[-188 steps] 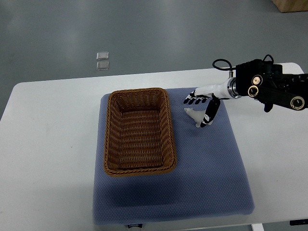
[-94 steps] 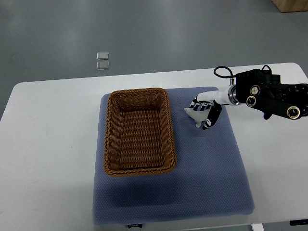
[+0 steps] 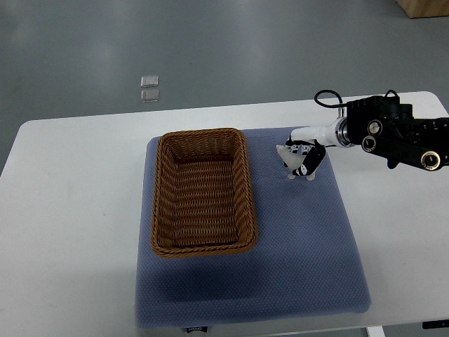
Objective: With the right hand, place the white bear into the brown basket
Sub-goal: 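Close the right hand's fingers around the white polar bear, then lift the bear with the right hand and carry it over the basket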
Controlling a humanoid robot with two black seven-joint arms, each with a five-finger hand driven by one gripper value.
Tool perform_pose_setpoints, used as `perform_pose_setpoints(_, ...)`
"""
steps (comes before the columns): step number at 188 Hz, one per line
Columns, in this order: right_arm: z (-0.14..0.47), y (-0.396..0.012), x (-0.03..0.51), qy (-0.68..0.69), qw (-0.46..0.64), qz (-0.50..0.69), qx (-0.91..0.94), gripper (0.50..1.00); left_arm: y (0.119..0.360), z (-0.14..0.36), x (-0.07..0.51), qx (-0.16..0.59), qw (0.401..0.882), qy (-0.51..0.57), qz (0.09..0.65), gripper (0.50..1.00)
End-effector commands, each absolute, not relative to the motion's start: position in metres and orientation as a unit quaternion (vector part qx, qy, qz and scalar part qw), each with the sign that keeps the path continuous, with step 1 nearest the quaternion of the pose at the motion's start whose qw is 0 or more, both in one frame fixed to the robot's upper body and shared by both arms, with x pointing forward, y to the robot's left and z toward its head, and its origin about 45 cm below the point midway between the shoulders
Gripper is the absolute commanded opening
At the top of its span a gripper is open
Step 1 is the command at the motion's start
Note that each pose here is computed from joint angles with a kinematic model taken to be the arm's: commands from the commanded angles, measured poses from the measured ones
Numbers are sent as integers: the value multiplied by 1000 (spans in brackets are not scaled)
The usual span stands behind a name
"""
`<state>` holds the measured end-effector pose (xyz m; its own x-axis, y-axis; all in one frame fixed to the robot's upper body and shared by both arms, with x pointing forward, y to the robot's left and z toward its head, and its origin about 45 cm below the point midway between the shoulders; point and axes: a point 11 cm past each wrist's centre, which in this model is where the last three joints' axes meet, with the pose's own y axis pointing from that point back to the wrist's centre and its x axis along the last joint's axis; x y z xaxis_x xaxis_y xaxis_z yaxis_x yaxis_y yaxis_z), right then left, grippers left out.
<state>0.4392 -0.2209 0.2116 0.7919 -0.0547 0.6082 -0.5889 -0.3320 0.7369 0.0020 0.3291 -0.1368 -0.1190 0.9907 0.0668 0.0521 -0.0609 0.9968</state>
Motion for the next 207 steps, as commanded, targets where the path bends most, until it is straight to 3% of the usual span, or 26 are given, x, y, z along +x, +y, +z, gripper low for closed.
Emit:
perform_pose_setpoints(1,242,-225,448,-215,533,265,774,500,330,-137,2,497,440,525,533,1000)
perform_pose_setpoints(50,371,-218,458,-227,490,321,778,500,330,-137,2,497,440,524,534,1000)
perform_pose_setpoints(87,401,-195,450,-209,471,350,782,500,330,-137,2,497,440,524,533,1000)
perform_pose_setpoints(145,385,-102,444,-151,437,375,803,500,330,-137,2,497,439,525,534,1000)
perform_pose_setpoints(207,311,-15,437,-114,437,372,811,500,331,-137,2,497,439,524,534,1000)
